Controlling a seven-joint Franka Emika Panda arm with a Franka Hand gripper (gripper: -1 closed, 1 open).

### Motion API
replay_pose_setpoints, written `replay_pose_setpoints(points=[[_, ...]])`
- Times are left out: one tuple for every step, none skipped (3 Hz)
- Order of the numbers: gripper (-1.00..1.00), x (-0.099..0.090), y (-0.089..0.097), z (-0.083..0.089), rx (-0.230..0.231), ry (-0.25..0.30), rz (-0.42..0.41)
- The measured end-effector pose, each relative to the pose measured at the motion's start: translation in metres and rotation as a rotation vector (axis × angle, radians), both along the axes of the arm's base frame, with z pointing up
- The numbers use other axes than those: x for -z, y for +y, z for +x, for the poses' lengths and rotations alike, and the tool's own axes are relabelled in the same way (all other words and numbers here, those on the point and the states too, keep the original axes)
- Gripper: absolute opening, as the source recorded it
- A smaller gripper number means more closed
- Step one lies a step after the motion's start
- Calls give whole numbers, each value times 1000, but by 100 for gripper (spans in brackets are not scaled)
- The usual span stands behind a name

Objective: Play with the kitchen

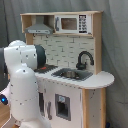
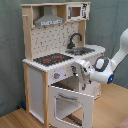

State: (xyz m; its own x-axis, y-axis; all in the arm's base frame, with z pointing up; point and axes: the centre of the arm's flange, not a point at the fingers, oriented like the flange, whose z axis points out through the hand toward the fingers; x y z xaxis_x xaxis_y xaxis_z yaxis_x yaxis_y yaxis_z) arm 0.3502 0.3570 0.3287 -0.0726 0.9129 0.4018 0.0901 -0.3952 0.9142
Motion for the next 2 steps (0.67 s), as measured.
replay_pose_setpoints(points=[[-100,1,1,1,2,-1,15],[100,1,1,0,1,-2,15]])
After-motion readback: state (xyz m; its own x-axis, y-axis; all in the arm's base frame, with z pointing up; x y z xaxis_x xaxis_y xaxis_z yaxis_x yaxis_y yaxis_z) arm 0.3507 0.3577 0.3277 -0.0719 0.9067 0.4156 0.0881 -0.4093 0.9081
